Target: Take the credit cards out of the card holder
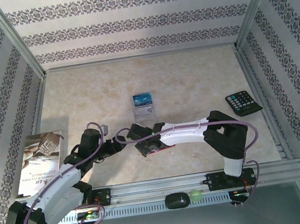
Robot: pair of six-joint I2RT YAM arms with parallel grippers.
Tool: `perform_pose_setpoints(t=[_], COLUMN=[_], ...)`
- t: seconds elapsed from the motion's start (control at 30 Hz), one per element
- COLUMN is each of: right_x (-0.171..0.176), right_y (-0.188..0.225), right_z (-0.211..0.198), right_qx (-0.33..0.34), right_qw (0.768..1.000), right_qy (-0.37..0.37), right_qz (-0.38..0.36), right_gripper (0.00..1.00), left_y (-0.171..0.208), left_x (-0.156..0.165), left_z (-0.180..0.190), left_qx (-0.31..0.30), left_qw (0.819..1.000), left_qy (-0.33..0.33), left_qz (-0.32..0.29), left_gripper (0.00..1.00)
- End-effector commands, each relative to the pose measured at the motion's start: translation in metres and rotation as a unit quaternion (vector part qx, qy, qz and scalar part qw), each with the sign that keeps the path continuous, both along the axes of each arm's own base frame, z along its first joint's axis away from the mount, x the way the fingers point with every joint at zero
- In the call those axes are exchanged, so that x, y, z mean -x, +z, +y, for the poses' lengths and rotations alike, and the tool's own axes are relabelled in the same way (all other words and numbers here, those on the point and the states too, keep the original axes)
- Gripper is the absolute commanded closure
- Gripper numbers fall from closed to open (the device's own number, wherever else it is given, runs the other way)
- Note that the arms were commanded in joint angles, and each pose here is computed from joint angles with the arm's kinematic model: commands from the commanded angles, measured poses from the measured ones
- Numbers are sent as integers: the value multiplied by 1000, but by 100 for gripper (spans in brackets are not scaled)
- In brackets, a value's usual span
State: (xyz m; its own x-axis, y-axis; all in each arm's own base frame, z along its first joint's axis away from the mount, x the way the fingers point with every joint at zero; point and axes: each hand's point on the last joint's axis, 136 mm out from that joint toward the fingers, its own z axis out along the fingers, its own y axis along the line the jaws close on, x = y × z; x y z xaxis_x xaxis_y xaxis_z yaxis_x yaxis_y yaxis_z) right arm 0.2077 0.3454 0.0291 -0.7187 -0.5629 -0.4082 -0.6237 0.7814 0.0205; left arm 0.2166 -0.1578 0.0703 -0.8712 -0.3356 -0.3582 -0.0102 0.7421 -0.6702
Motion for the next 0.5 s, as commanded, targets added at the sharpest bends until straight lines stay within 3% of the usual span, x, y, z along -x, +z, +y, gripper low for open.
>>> perform_pose_setpoints(t=[0.0,0.3,0.47], right_x=[-5,-8,-8], right_y=[22,46,48], right_z=[18,24,20], right_qx=[-70,-207,-231], right_qw=[997,977,971], right_qy=[-2,-44,-67], right_qz=[-17,-12,-10], right_gripper=[100,100,100], left_y=[18,9,0], left_x=[-11,-18,-22], left_z=[-19,-47,-63], left_qx=[18,24,18], left_qw=[999,998,998], left_qy=[-14,-30,-42], left_qz=[-37,-41,-39], left_gripper=[38,70,86])
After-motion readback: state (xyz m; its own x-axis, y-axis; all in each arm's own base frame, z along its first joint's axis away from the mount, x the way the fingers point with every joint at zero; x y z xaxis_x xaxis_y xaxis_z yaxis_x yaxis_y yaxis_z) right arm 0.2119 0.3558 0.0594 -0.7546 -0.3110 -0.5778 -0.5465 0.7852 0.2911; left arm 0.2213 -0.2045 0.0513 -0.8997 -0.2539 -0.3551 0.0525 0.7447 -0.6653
